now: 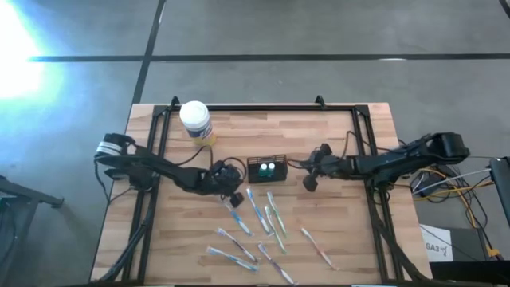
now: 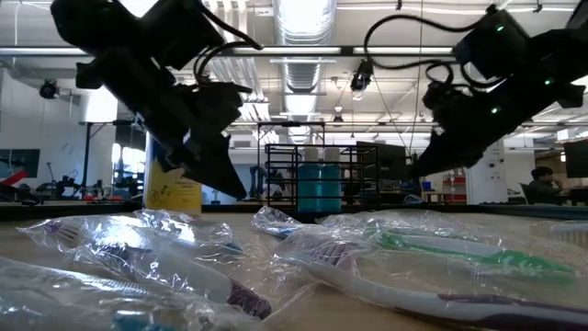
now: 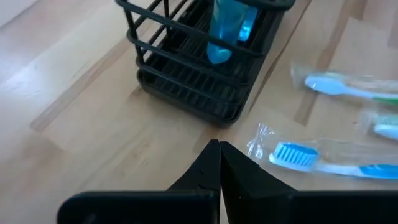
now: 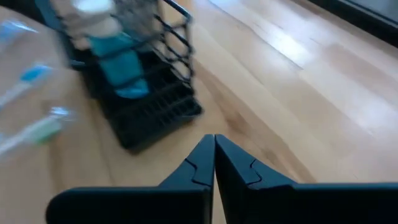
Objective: Pick & Place toothbrushing station
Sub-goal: Adjust the black mesh organizer
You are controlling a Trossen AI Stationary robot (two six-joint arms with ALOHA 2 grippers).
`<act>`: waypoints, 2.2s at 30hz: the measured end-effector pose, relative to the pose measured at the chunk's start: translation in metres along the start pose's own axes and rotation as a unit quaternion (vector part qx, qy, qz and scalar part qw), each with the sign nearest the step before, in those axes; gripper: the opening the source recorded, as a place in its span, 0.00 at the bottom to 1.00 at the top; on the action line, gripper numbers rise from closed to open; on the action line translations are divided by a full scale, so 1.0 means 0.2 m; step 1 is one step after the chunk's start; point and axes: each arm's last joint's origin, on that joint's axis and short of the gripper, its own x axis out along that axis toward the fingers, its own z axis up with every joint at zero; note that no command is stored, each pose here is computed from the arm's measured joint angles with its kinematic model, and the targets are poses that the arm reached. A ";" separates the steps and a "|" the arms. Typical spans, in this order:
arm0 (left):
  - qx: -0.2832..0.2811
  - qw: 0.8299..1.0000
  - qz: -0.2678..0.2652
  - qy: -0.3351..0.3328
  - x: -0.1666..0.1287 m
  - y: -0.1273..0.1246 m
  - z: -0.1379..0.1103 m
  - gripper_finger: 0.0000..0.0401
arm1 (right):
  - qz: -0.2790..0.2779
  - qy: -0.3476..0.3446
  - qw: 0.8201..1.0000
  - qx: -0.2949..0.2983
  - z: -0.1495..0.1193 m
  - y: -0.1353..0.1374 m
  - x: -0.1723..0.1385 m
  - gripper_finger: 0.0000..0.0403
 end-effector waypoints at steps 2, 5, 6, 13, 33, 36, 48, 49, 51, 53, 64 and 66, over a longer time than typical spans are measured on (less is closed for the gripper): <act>-0.006 1.000 0.000 -0.001 0.01 -0.01 0.01 0.01 | -0.015 0.013 1.000 0.006 -0.01 0.01 0.04 0.02; -0.014 1.000 0.005 0.004 0.03 -0.01 0.00 0.01 | -0.016 0.024 1.000 0.009 -0.03 0.04 0.09 0.02; -0.017 1.000 0.006 0.005 0.04 -0.01 0.00 0.01 | -0.016 0.029 0.999 0.008 -0.04 0.05 0.11 0.02; -0.025 0.999 0.017 0.018 0.08 0.01 -0.02 0.01 | -0.017 0.060 0.998 -0.003 -0.08 0.13 0.23 0.02; -0.028 0.998 0.057 0.013 0.16 0.07 -0.01 0.01 | 0.015 0.076 0.997 -0.027 -0.08 0.29 0.31 0.02; -0.021 0.998 0.059 0.014 0.18 0.06 0.00 0.01 | 0.027 0.079 0.996 -0.028 -0.07 0.30 0.31 0.02; -0.016 0.998 0.063 0.015 0.19 0.06 0.00 0.01 | 0.030 0.080 0.996 -0.031 -0.08 0.31 0.30 0.02; -0.016 0.998 0.065 0.013 0.19 0.06 0.00 0.01 | 0.029 0.079 0.996 -0.031 -0.08 0.31 0.30 0.02; -0.015 0.998 0.066 0.013 0.19 0.06 0.00 0.01 | 0.029 0.079 0.996 -0.031 -0.08 0.30 0.30 0.02; -0.010 0.998 0.067 0.011 0.19 0.06 0.00 0.01 | 0.028 0.080 0.996 -0.032 -0.08 0.30 0.30 0.02; 0.014 0.998 0.067 0.000 0.13 0.06 0.04 0.02 | 0.027 0.074 0.996 -0.052 -0.04 0.25 0.18 0.02; 0.023 0.997 0.067 0.003 0.11 0.06 0.03 0.01 | 0.026 0.065 0.996 -0.054 -0.03 0.24 0.15 0.02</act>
